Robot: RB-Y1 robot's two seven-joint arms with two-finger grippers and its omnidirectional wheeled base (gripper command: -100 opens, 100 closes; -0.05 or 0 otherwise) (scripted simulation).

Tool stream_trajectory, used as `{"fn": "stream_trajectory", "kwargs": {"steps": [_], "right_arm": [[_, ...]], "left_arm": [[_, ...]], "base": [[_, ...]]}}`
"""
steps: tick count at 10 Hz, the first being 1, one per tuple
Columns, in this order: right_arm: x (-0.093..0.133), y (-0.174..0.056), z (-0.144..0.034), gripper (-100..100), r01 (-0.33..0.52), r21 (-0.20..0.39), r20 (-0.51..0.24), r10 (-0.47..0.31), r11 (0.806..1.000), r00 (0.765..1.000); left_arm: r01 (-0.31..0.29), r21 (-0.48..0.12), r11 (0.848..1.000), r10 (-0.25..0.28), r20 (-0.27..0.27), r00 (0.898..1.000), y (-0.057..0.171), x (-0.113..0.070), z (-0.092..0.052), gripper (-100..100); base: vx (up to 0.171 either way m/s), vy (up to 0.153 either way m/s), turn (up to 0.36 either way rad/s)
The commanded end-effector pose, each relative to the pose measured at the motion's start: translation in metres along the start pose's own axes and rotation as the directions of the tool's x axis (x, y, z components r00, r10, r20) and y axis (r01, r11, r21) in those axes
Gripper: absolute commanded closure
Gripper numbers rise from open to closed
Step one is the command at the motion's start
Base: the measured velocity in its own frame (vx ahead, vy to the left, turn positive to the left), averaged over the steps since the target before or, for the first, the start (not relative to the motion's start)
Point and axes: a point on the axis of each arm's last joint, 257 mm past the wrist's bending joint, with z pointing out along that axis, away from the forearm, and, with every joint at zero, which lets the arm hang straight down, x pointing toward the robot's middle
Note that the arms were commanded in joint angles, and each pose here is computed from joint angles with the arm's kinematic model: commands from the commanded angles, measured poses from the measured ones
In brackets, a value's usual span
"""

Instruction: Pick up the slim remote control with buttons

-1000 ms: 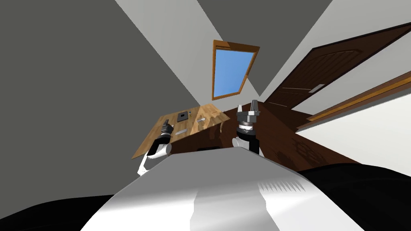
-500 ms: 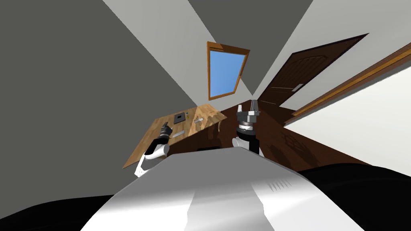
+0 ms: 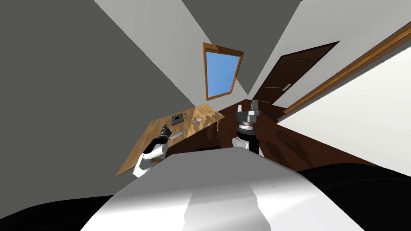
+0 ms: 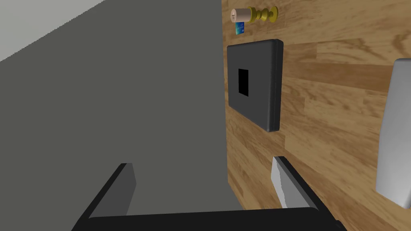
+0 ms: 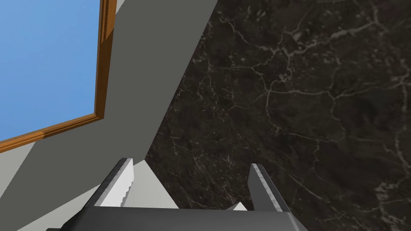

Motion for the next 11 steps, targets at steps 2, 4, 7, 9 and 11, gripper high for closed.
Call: {"fn": "stream_trajectory", "kwargs": {"steps": [2,4,7,9,11], "right_arm": [[0.000,0.000,0.000,0,0.000,0.000,0.000,0.000,1.000,1.000],[0.000,0.000,0.000,0,0.000,0.000,0.000,0.000,1.000,1.000],[0.000,0.000,0.000,0,0.000,0.000,0.000,0.000,1.000,1.000],[0.000,0.000,0.000,0,0.000,0.000,0.000,0.000,1.000,1.000],[0.000,0.000,0.000,0,0.000,0.000,0.000,0.000,1.000,1.000]], "left_arm": [[0.025,-0.080,0.996,-0.023,0.035,0.999,0.021,-0.018,0.003,-100],[0.052,-0.127,0.990,-0.044,0.070,0.997,0.035,-0.035,0.005,-100],[0.084,-0.199,0.976,-0.063,0.110,0.992,0.056,-0.053,0.004,-100],[0.118,-0.256,0.959,-0.081,0.150,0.985,0.073,-0.070,0.002,-100],[0.157,-0.320,0.934,-0.098,0.194,0.976,0.094,-0.087,-0.003,-100]], "base": [[-0.008,0.020,-0.202],[-0.005,0.016,-0.126],[-0.007,0.019,-0.139],[-0.012,0.034,-0.217],[-0.012,0.038,-0.203]]}}
